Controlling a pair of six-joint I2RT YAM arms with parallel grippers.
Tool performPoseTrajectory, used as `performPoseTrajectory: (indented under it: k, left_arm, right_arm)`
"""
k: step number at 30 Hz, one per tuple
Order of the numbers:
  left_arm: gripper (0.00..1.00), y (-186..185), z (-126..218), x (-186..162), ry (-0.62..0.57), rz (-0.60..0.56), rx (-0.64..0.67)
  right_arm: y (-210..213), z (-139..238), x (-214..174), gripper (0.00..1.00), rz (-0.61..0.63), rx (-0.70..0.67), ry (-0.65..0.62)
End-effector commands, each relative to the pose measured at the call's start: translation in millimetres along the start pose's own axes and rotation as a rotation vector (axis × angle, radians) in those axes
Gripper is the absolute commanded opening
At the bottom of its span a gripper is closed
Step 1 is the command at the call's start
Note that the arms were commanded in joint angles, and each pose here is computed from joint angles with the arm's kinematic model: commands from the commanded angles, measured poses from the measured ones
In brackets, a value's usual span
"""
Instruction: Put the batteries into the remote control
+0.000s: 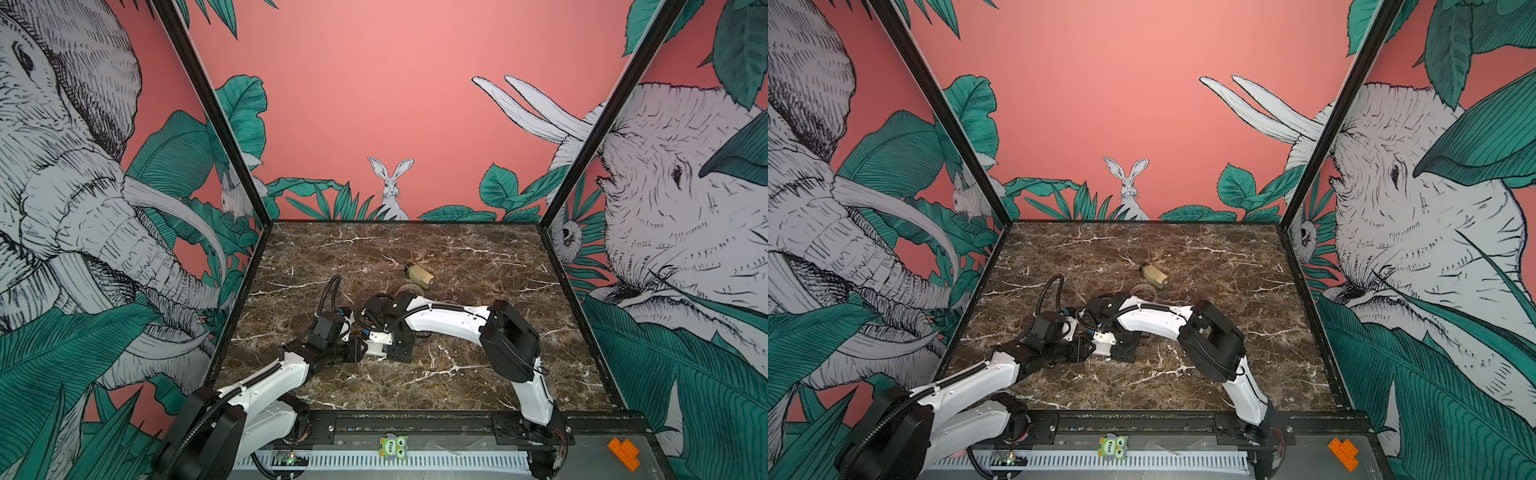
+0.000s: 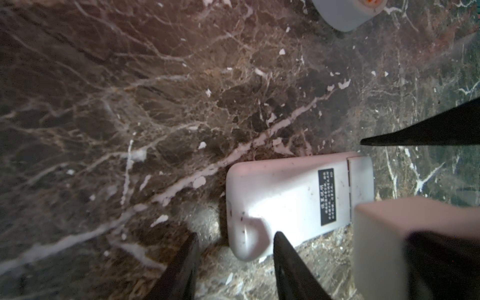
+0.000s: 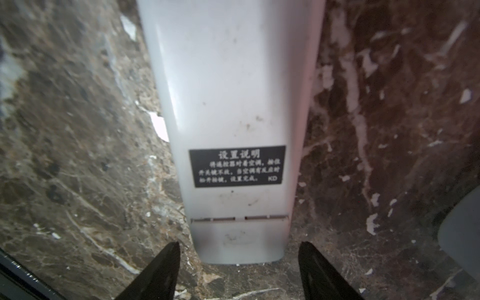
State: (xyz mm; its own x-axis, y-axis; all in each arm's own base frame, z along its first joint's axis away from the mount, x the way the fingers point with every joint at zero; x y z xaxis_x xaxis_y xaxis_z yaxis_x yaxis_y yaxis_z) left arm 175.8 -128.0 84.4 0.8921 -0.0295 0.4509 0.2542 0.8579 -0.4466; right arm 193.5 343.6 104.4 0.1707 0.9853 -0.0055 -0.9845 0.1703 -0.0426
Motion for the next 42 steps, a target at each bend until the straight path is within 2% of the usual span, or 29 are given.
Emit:
performPoseTrajectory:
  k: [1, 8, 13, 16, 22, 28, 42]
  left_arm:
    - [0.48, 1.8, 0.4, -3.0, 0.002, 0.008, -0.002]
    - [0.48, 2.0, 1.1, -3.1, 0.000, 0.008, -0.002]
    - [0.48, 1.6, 1.3, -3.3, -0.001, 0.004, -0.005]
    - [0.48, 1.0, 1.7, -2.6, -0.003, 0.005, -0.008]
    - [0.48, 1.3, 1.2, -2.1, -0.005, 0.006, -0.009]
    - [0.48, 1.7, 1.1, -3.3, -0.003, 0.005, -0.009]
    - [0.47, 1.8, 0.9, -3.3, -0.004, 0.007, -0.009]
  right_arm:
    - [1.7, 20.8, 4.1, 0.74, -0.021, 0.000, -0.052]
    - [-8.7, 49.0, -1.7, 0.76, -0.141, 0.029, -0.158]
    - [-30.0, 63.6, -16.2, 0.75, -0.365, 0.058, -0.251]
    - [-39.5, 61.7, -29.3, 0.74, -0.528, 0.098, -0.262]
    - [-29.9, 51.9, -39.7, 0.70, -0.660, 0.186, -0.197]
    - [-18.7, 31.6, -39.6, 0.62, -0.735, 0.263, -0.215]
    - [-18.2, 14.1, -23.9, 0.49, -0.754, 0.290, -0.243]
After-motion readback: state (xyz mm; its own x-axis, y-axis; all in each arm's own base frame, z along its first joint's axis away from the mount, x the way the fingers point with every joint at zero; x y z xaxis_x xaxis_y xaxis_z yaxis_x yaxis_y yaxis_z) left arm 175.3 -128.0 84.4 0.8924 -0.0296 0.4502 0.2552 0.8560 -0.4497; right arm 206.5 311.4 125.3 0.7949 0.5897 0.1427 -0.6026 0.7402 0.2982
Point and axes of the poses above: each gripper's point midway between its finger pads, its own z axis back along the fingers, its own y axis along the line the jaws close on, x = y × z, the point moved 7 cm from there along z, back along the fingers, and after that the axes turned 1 degree about -z, right-handed, at the moved point
